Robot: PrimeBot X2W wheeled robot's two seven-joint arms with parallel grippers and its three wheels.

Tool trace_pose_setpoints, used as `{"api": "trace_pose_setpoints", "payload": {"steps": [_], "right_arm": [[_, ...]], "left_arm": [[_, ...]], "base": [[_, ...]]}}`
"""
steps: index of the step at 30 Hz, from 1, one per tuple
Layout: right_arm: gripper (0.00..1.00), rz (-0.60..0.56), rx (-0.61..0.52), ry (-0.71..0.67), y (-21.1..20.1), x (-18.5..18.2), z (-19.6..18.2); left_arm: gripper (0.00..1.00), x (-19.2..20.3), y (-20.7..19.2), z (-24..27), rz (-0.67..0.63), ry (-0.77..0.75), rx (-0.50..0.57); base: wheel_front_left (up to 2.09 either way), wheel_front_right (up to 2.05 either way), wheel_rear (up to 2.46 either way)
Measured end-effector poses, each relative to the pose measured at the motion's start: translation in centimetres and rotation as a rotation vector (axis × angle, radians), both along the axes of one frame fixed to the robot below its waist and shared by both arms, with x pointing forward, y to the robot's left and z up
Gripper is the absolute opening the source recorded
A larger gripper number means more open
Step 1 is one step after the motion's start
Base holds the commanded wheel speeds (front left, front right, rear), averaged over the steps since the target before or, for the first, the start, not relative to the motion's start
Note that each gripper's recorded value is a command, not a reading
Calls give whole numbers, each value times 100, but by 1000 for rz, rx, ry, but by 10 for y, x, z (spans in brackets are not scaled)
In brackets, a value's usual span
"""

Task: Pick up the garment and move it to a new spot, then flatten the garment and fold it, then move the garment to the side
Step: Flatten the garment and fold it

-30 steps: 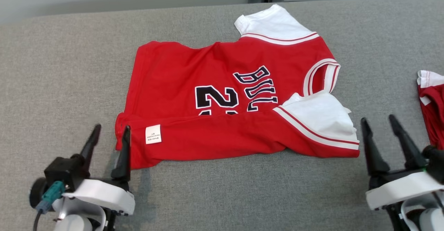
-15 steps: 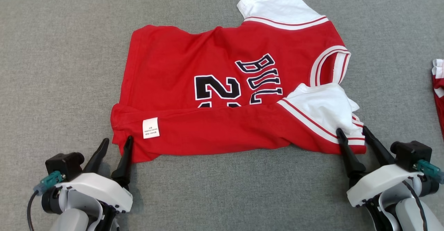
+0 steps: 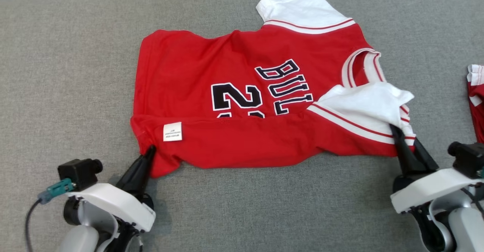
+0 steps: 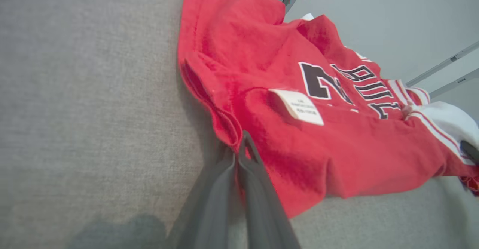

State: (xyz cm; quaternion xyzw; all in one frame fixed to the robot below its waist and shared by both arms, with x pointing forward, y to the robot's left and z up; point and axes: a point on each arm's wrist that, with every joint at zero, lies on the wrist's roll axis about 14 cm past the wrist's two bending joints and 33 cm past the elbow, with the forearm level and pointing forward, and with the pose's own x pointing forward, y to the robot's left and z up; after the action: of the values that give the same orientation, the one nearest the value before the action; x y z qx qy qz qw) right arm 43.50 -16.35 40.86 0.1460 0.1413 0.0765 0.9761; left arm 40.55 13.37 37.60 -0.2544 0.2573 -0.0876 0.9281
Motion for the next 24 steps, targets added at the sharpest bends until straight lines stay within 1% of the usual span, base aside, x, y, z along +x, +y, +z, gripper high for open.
{"api": "trace_pose_setpoints", "payload": {"steps": [3,7,16,23,24], "right_arm": [[0,-12,-2,-26,-7,-4,15],[0,-42,-4,-13,-16,-22,24],[0,-133,32,87,-26,-72,14],[1,-140,66,144,-18,-82,-2],[36,-139,64,151,-18,-82,-5]], "left_arm": [[0,2,8,18,5,-41,-3],[0,-9,10,36,6,-50,-16],[0,-48,24,42,39,37,-9],[0,-56,17,34,27,95,-35],[0,-52,19,35,45,76,-38]], "base": [[0,0,0],[0,0,0],[0,0,0],[0,0,0],[0,0,0]]}}
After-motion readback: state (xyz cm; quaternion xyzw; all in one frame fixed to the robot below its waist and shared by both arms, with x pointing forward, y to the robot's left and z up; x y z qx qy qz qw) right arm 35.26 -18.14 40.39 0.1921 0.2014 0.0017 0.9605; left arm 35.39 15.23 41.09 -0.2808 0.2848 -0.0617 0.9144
